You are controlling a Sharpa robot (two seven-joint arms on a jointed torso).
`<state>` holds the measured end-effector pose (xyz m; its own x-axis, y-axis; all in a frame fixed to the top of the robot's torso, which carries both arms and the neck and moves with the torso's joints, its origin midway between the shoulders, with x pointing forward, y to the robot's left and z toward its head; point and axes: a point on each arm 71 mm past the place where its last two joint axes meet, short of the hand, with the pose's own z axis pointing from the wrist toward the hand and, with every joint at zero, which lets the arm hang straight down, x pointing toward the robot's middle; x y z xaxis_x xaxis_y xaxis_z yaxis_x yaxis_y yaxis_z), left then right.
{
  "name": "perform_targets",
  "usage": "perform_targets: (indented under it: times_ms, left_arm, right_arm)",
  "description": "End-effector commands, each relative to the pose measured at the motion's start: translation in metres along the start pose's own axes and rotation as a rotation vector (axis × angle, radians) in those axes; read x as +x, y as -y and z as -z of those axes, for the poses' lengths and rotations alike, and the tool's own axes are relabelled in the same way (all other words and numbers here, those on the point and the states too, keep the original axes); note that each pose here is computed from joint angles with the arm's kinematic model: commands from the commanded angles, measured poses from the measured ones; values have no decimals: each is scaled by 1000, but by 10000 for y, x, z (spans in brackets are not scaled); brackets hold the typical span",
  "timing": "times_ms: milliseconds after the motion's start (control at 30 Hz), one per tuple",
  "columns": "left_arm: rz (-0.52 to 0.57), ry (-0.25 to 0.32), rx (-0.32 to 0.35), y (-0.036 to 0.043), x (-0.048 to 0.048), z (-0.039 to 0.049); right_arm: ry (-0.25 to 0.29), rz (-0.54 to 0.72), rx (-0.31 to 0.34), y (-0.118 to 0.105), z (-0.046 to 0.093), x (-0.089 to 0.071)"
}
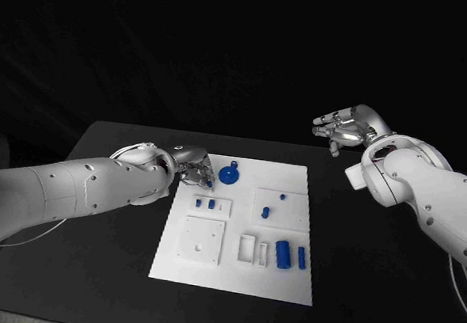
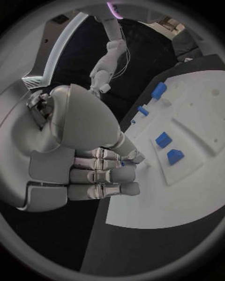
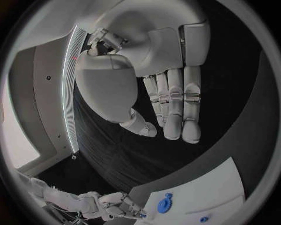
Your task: Assemble the parts on the task board
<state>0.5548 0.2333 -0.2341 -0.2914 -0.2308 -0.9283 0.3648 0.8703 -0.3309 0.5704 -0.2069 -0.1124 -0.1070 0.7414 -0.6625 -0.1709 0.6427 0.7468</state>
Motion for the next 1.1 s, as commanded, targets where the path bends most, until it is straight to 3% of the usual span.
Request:
perform_targets:
  times_ms: [33,433,1100]
  left_arm:
    - [-5,-30,8,30,37,-2]
    - [-5,-28,-1,10,107,2]
    - [-8,-19,-8,-6,128,-21]
  right_arm:
    - [-14,6,-9,-12,2,13]
    - [-12,6,-7,-2,2,6]
    - [-14,6,-6,-4,2,10]
